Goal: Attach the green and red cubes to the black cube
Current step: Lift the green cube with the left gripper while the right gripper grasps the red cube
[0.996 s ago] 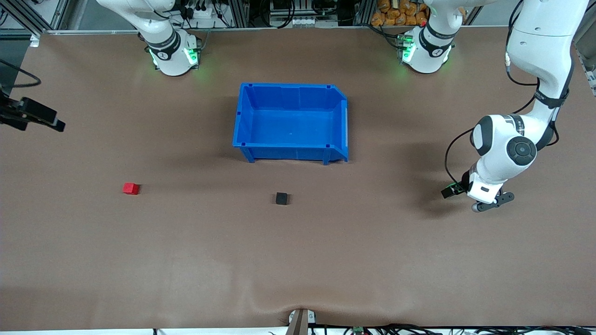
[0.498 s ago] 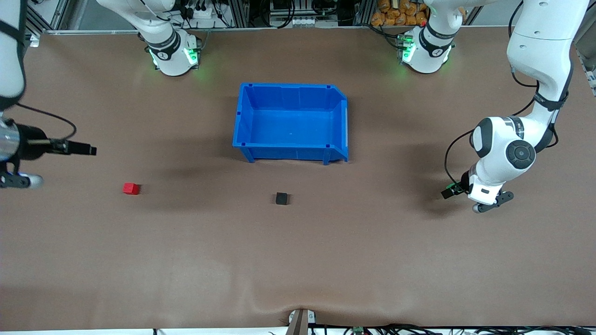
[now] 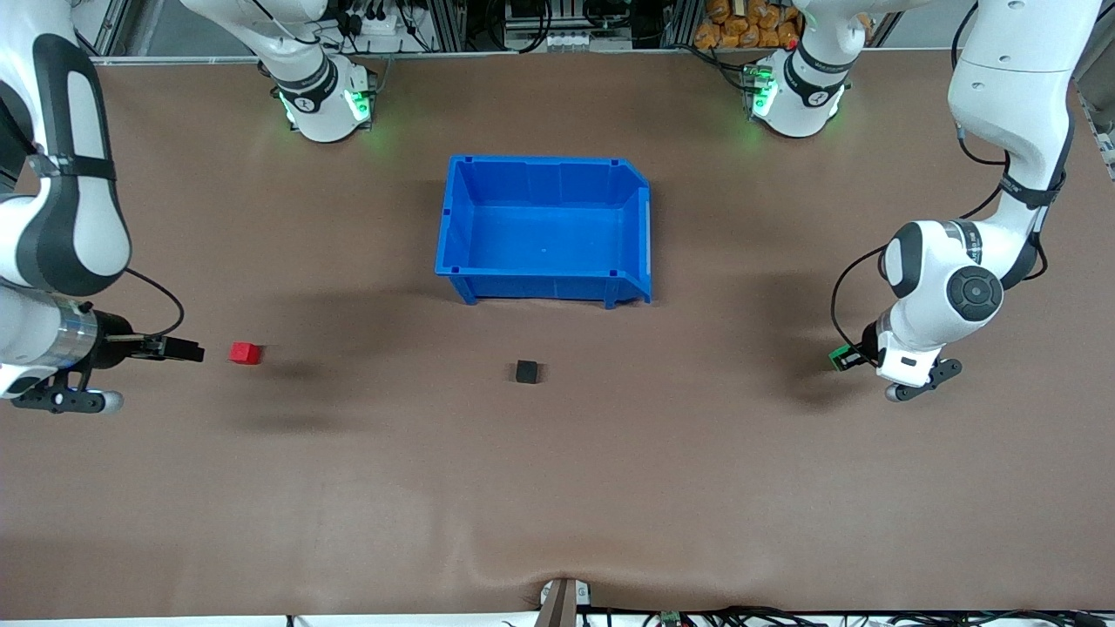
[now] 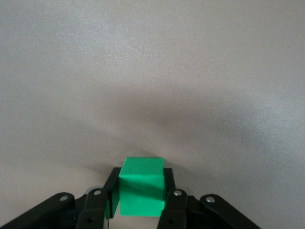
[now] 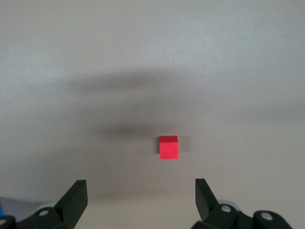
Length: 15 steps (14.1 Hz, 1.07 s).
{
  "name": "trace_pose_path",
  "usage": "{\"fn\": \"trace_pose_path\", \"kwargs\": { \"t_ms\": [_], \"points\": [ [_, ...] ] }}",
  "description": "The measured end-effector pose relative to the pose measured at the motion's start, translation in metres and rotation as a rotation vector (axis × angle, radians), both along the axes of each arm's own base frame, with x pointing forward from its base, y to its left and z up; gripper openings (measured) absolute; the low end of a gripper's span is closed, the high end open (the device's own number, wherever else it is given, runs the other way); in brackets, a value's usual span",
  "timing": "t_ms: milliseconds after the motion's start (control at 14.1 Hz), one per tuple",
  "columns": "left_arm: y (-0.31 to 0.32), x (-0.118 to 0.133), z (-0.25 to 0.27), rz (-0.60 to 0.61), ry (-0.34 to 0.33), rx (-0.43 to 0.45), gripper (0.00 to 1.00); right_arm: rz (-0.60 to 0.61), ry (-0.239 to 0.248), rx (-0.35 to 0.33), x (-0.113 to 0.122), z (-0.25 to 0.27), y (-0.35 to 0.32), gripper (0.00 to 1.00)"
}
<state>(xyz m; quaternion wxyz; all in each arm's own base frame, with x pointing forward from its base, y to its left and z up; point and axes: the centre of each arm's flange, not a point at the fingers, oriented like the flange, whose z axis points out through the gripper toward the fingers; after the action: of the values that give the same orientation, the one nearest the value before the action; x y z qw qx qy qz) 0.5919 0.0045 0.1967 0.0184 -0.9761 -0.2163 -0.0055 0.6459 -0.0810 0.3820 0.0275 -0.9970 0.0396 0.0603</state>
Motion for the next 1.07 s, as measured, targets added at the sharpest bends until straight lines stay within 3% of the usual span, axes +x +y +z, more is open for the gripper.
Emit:
{"fn": "trace_pose_path", "kwargs": {
  "t_ms": [285, 569, 783, 1067],
  "points": [
    [-0.022, 0.008, 0.013, 0.100, -0.011, -0.016, 0.39, 0.022, -0.042, -0.008, -0.012, -0.056, -0.010, 1.00],
    [-0.085, 0.031, 0.080, 0.253, 0.039, -0.030, 0.39, 0.063, 0.009, 0.003, -0.022, -0.111, -0.012, 1.00],
    [-0.133, 0.043, 0.130, 0.372, 0.042, -0.048, 0.39, 0.080, 0.048, 0.011, -0.025, -0.142, -0.014, 1.00],
    [-0.197, 0.042, 0.148, 0.509, 0.079, -0.095, 0.39, 0.096, 0.064, 0.018, -0.029, -0.178, -0.025, 1.00]
  ]
}}
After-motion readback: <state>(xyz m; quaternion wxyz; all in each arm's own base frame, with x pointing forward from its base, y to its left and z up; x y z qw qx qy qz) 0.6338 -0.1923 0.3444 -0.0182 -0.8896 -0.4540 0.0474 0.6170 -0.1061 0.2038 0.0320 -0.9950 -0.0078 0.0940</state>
